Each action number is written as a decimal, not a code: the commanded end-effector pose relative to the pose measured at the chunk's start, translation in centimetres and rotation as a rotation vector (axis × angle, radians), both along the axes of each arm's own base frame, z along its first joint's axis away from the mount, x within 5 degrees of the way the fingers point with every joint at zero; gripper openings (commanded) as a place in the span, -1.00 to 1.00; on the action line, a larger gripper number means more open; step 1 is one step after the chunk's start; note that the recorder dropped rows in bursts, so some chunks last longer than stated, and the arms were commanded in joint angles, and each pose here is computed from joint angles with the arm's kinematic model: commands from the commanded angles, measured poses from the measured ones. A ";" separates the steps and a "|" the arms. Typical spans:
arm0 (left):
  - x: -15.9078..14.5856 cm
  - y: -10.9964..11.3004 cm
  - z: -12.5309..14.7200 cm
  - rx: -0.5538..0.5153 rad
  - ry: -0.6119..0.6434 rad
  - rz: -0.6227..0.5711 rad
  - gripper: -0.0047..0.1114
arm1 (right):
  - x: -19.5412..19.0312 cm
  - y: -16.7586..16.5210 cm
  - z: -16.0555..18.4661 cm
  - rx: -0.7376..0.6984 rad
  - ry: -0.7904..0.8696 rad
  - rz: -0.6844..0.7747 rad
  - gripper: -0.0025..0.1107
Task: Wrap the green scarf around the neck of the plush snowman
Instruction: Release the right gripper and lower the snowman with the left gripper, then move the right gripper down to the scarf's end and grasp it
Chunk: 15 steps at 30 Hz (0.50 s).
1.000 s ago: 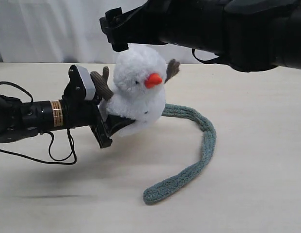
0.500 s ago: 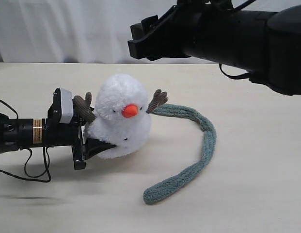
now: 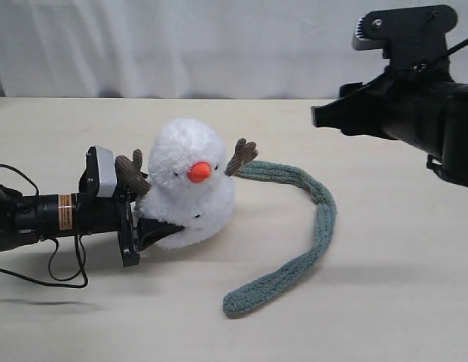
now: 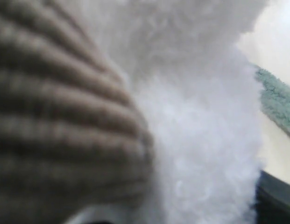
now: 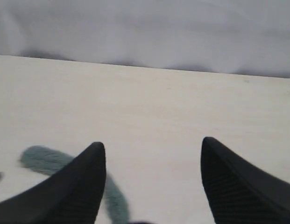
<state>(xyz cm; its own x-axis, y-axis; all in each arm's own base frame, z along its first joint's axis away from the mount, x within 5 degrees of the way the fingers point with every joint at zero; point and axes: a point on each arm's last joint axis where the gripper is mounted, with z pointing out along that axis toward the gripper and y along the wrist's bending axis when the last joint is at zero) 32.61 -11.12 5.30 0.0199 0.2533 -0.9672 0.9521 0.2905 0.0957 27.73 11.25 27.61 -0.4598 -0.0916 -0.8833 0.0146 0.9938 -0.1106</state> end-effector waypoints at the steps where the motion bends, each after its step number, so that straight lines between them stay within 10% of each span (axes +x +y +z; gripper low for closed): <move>1: 0.4 0.2 -0.2 0.008 0.006 0.032 -0.92 | 0.4 -2.8 -0.7 -0.158 0.022 -0.214 0.04; 15: 0.7 0.3 -0.1 0.014 -0.034 0.055 -0.92 | -0.2 -4.2 -1.1 -0.193 0.018 -0.361 0.04</move>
<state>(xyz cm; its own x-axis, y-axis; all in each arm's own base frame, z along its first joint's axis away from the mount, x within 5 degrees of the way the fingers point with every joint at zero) 33.18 -10.93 5.36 -0.0101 0.2417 -0.9703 0.9299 0.3590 0.0798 27.36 6.93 26.87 -0.5029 -0.0822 -0.8604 0.3852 0.8698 -0.3082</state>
